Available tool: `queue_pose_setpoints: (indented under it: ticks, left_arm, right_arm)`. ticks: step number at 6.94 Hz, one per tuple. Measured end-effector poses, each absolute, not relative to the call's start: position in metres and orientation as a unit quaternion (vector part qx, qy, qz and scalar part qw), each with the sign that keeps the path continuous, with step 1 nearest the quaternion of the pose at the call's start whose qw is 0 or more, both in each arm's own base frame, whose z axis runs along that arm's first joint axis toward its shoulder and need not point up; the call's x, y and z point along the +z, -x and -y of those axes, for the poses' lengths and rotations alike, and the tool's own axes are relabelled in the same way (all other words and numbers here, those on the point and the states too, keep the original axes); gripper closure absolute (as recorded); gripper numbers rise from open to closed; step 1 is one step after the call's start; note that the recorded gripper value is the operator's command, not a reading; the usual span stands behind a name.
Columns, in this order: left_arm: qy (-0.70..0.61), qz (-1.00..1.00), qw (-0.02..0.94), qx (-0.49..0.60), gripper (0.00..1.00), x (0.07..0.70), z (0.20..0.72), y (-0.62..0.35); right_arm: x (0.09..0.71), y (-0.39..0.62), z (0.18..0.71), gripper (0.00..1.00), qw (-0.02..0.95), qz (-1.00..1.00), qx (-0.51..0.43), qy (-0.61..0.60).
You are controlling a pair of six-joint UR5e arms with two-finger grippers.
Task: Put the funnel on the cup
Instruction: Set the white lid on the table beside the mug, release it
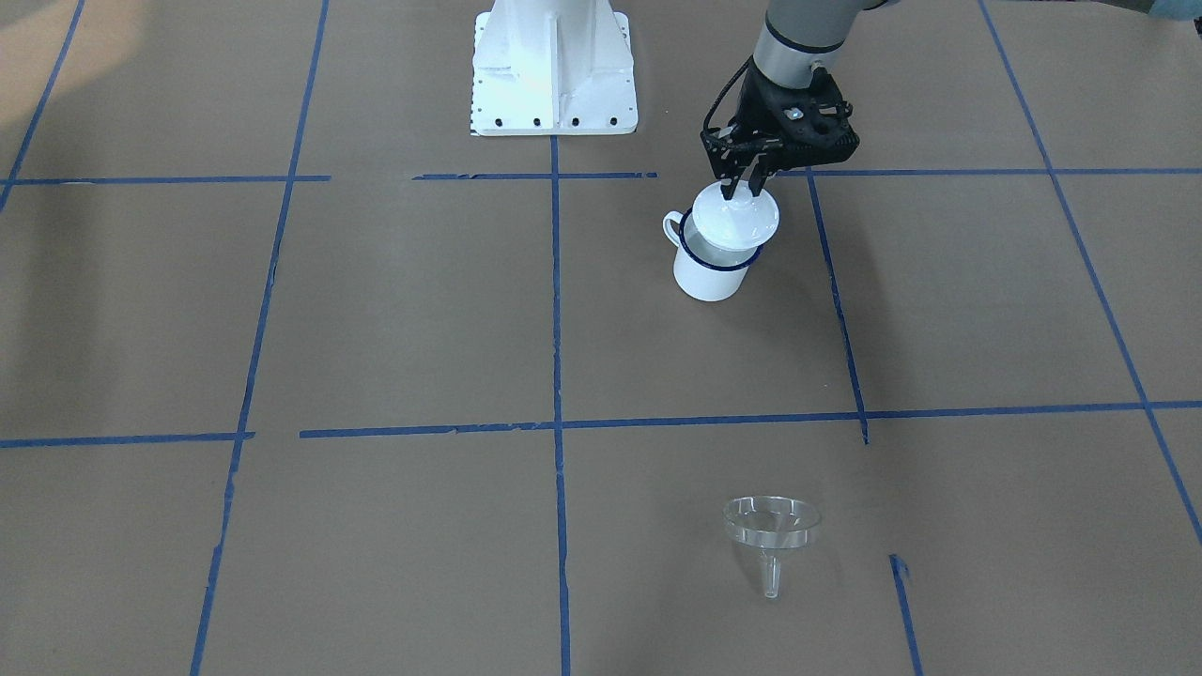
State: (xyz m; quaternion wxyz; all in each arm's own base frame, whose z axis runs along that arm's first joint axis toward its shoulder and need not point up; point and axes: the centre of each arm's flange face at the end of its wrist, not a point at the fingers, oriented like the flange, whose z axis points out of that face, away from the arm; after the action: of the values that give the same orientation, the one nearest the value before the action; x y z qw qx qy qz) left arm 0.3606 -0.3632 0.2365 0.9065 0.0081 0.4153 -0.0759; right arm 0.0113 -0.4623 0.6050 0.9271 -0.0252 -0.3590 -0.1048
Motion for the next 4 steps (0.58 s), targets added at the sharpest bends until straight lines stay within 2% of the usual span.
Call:
queue_pose_setpoints:
  ticks: [4]
  left_arm:
    - [-0.021,-0.393,0.919,-0.028,1.00,0.313,0.337,-0.320]
  right_arm:
    - [0.606,-0.011,0.462,0.00,0.927,0.359,-0.105,0.026]
